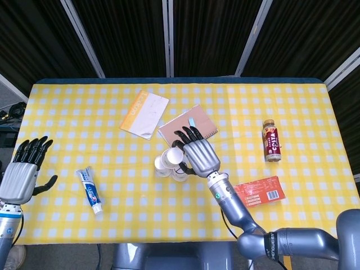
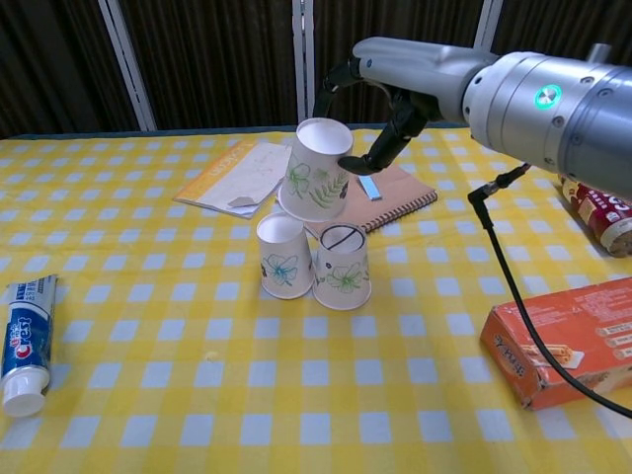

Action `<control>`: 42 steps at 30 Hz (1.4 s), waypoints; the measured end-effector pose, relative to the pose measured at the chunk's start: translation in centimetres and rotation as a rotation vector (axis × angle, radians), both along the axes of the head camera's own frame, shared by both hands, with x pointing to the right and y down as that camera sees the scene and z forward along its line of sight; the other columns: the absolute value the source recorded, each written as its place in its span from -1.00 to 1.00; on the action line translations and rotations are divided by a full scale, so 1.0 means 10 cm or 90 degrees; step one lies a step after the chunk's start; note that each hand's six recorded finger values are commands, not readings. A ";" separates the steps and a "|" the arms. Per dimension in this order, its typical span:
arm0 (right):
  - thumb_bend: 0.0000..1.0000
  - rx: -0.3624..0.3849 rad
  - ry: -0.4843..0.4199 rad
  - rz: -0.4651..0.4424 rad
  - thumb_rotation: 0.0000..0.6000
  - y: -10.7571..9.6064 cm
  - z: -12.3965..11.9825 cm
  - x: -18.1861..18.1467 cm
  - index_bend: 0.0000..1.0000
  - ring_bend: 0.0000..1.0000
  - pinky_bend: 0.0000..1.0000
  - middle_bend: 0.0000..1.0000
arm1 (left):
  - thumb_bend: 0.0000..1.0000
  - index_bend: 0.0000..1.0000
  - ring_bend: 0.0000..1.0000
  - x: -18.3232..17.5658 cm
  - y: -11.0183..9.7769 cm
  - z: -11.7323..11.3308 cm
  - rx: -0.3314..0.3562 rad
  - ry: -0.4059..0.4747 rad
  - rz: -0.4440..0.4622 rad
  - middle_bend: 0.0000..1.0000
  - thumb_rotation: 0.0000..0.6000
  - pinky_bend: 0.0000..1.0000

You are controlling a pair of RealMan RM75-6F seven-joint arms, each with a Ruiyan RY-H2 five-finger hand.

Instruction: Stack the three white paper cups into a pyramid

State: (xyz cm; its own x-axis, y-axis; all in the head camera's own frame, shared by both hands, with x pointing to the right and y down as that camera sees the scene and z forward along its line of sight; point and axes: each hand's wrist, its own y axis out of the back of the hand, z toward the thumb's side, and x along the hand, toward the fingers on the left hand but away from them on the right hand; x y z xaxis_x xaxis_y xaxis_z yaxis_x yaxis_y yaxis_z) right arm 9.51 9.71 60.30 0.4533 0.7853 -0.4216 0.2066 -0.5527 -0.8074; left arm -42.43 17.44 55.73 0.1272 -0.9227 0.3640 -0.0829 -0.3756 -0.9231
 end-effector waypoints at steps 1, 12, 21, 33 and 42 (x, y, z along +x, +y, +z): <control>-0.38 -0.001 0.004 -0.001 1.00 0.00 0.02 0.00 -0.08 -1.00 -0.84 -0.74 | -0.41 -1.00 -1.00 0.00 0.00 -0.01 0.001 0.002 -0.001 -1.00 1.00 -1.00; -0.39 -0.019 0.001 -0.019 1.00 0.14 0.08 -0.12 -0.08 -1.00 -0.84 -0.74 | -0.41 -1.00 -1.00 -0.03 -0.01 -0.04 0.003 0.010 -0.004 -1.00 1.00 -1.00; -0.41 0.005 0.010 -0.028 1.00 0.16 0.08 -0.17 -0.08 -1.00 -0.84 -0.74 | -0.41 -1.00 -1.00 0.00 0.02 -0.04 0.005 0.011 0.005 -1.00 1.00 -1.00; -0.54 -0.004 0.038 -0.031 1.00 0.20 0.14 -0.11 -0.38 -1.00 -0.89 -0.87 | -0.41 -1.00 -1.00 0.01 0.04 -0.06 0.010 0.020 0.006 -1.00 1.00 -1.00; -0.59 0.012 0.036 -0.021 1.00 0.20 0.00 -0.05 -0.57 -1.00 -0.90 -0.95 | -0.41 -1.00 -1.00 0.05 0.07 -0.08 0.021 0.020 0.015 -1.00 1.00 -1.00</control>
State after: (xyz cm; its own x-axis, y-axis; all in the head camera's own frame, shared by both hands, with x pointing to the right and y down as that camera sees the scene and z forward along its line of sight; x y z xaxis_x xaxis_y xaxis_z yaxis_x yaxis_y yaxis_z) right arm 8.99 11.67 60.33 0.4549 0.7787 -0.4321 0.1422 -0.5425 -0.8279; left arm -41.97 18.17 54.90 0.1604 -0.9305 0.3294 -0.1036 -0.3477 -0.9319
